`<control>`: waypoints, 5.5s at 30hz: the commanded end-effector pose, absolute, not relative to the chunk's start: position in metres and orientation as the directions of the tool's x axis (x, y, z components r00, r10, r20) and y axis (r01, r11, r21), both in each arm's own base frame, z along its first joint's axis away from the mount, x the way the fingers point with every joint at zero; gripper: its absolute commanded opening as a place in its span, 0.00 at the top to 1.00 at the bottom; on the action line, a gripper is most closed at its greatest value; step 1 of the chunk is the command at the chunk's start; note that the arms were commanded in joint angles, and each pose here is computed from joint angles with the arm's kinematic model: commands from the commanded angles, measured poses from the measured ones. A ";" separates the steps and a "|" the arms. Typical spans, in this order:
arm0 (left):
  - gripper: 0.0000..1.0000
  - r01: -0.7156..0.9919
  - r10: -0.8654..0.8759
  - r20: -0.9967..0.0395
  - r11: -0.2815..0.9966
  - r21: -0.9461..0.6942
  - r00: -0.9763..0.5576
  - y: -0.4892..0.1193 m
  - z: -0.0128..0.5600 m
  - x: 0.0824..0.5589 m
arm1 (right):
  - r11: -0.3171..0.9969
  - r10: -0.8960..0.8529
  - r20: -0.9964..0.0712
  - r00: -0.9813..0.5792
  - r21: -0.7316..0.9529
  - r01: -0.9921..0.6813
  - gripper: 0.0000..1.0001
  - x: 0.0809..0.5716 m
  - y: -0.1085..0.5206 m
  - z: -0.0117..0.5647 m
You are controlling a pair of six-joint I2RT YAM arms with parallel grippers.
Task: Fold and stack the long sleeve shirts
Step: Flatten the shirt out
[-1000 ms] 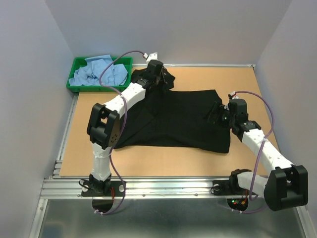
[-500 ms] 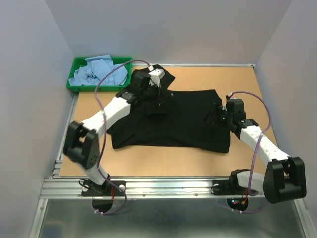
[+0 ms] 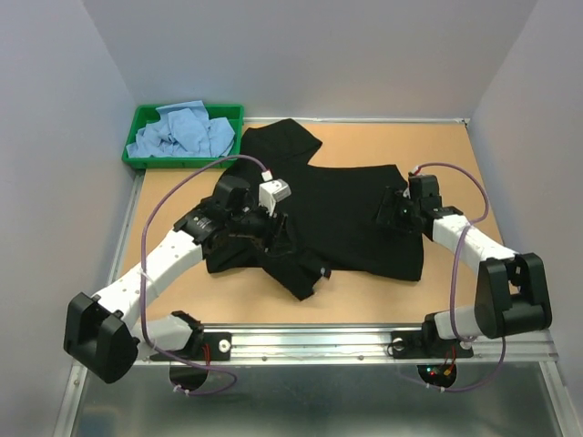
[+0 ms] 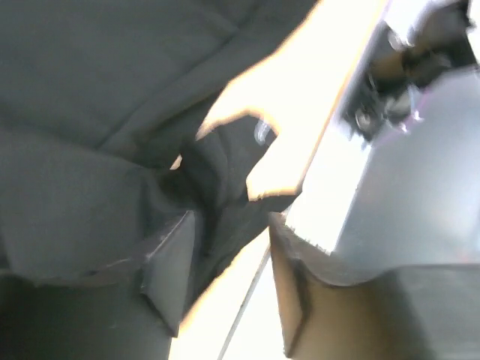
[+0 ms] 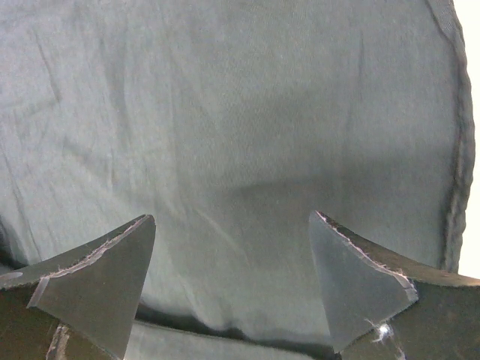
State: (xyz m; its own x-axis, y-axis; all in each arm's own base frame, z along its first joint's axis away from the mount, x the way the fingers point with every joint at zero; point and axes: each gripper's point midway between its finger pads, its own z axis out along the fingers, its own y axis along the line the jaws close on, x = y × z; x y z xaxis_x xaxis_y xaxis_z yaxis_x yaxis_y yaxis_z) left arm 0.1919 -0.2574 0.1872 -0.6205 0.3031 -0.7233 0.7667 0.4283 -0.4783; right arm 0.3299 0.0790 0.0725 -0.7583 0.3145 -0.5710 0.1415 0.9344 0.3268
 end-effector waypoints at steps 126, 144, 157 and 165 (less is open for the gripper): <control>0.15 -0.125 -0.410 -0.609 0.882 -0.454 -0.679 -0.143 0.094 0.316 | 0.956 0.294 -0.581 -0.759 0.178 0.234 0.22 0.359 0.077 0.110; 0.30 -0.134 -0.368 -0.512 0.890 -0.437 -0.776 -0.161 0.034 0.298 | 0.909 0.413 -0.565 -0.714 0.205 0.364 0.24 0.398 0.049 0.054; 0.95 -0.141 -0.325 -0.499 0.918 -0.371 -0.803 -0.156 0.023 0.291 | 0.893 0.438 -0.547 -0.714 0.173 0.416 0.25 0.401 0.032 0.021; 1.00 -0.121 -0.246 -0.541 0.959 -0.256 -0.804 -0.126 0.043 0.286 | 0.884 0.441 -0.556 -0.704 0.136 0.447 0.25 0.424 0.007 0.011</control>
